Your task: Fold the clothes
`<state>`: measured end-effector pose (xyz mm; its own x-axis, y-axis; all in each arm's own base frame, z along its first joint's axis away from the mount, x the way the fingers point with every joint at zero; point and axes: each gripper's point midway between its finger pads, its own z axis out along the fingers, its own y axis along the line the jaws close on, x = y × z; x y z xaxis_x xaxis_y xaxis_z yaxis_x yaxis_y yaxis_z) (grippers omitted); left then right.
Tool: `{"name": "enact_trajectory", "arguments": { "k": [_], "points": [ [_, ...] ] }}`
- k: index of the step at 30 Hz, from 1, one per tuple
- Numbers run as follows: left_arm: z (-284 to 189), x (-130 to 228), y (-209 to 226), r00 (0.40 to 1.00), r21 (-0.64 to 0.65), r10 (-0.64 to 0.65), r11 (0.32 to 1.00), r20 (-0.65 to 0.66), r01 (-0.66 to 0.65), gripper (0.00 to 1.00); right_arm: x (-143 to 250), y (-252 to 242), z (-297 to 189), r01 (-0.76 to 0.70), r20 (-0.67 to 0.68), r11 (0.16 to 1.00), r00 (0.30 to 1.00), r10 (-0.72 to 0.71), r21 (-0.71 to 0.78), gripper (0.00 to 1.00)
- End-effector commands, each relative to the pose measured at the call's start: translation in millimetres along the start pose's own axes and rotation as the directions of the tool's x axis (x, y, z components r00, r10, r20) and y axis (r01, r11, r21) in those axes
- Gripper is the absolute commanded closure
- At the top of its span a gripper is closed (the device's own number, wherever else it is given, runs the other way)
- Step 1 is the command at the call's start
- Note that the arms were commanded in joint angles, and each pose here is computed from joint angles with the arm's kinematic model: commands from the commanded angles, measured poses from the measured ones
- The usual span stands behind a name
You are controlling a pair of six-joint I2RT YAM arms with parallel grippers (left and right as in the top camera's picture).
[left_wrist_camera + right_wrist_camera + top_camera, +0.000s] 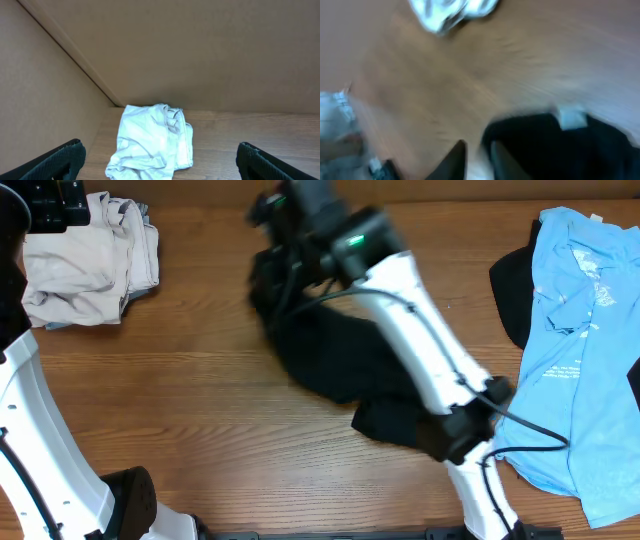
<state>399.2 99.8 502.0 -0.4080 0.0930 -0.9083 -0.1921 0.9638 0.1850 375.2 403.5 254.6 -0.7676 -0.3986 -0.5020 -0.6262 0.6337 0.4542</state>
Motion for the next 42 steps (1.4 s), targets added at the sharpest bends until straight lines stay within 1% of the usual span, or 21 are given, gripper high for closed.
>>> {"name": "enact_trajectory", "arguments": {
  "k": [1,4,5,8,10,12,15,20,23,25,26,29,32,34,36,37,40,42],
  "points": [
    [3.5,-2.1,3.2,1.0,-0.013,0.001,1.0,0.005,-0.001,0.0,14.1,51.0,13.1,0.059,-0.037,0.992,0.997,-0.064,-0.107,0.65],
    [7.9,0.7,1.8,1.0,-0.007,0.002,1.0,-0.007,-0.002,0.0,14.9,52.9,6.6,0.069,-0.028,0.996,0.997,-0.07,-0.062,0.58],
    [8.3,1.2,-1.0,1.0,0.009,0.003,1.0,-0.008,-0.002,0.0,12.2,45.8,-1.4,0.042,-0.018,0.999,0.999,-0.042,-0.031,0.56],
    [7.9,1.8,-15.5,1.0,0.092,0.003,0.996,-0.006,-0.002,0.0,4.4,14.2,-39.1,-0.035,0.025,0.997,0.999,0.033,0.064,0.52],
    [5.2,3.4,-34.8,1.0,0.199,0.004,0.98,-0.007,-0.002,0.0,0.3,-12.3,-73.5,-0.088,0.067,0.989,0.995,0.08,0.121,0.51],
    [2.0,7.0,-60.4,0.999,0.329,0.033,0.944,-0.007,-0.029,0.0,-2.1,-42.2,-113.0,-0.154,0.122,0.971,0.984,0.133,0.183,0.5],
    [0.5,18.9,-104.6,0.994,0.508,0.106,0.857,-0.014,-0.084,0.01,1.5,-85.7,-171.4,-0.267,0.21,0.93,0.953,0.216,0.253,0.49],
    [23.4,58.0,-181.4,0.956,0.679,0.286,0.715,-0.064,-0.168,0.0,23.8,-152.9,-249.9,-0.449,0.328,0.834,0.878,0.348,0.319,0.41],
    [41.1,91.5,-240.9,0.907,0.777,0.417,0.591,-0.066,-0.215,0.0,42.7,-186.8,-276.3,-0.53,0.357,0.773,0.838,0.413,0.349,0.39],
    [51.4,117.6,-278.4,0.861,0.83,0.507,0.5,-0.048,-0.248,0.0,53.4,-202.4,-285.4,-0.565,0.362,0.742,0.818,0.447,0.361,0.38],
    [57.7,131.9,-295.2,0.836,0.847,0.547,0.464,-0.045,-0.258,0.0,57.8,-209.1,-288.9,-0.578,0.364,0.729,0.81,0.46,0.365,0.38],
    [78.3,173.9,-334.1,0.759,0.871,0.648,0.41,-0.067,-0.273,0.0,67.3,-223.8,-296.7,-0.599,0.368,0.706,0.797,0.479,0.378,0.37],
    [94.5,218.5,-368.0,0.674,0.895,0.735,0.344,-0.07,-0.282,0.0,70.5,-229.8,-300.5,-0.61,0.374,0.695,0.789,0.487,0.381,0.34],
    [99.6,245.5,-388.1,0.627,0.917,0.777,0.288,-0.054,-0.277,0.0,70.8,-230.7,-301.1,-0.607,0.374,0.694,0.791,0.484,0.387,0.33],
    [103.1,270.9,-405.3,0.588,0.934,0.807,0.246,-0.049,-0.259,0.01,71.5,-232.0,-301.8,-0.597,0.37,0.696,0.8,0.473,0.4,0.32],
    [104.5,286.8,-415.1,0.566,0.943,0.823,0.227,-0.052,-0.243,0.02,72.2,-232.8,-302.3,-0.594,0.369,0.694,0.802,0.47,0.407,0.32],
    [104.7,308.2,-426.8,0.535,0.955,0.843,0.203,-0.058,-0.217,0.03,73.0,-234.3,-303.3,-0.595,0.371,0.688,0.802,0.469,0.416,0.32],
    [102.6,318.4,-432.7,0.52,0.962,0.852,0.188,-0.059,-0.2,0.05,73.0,-234.4,-303.3,-0.595,0.371,0.687,0.802,0.469,0.417,0.31]
  ]
}}
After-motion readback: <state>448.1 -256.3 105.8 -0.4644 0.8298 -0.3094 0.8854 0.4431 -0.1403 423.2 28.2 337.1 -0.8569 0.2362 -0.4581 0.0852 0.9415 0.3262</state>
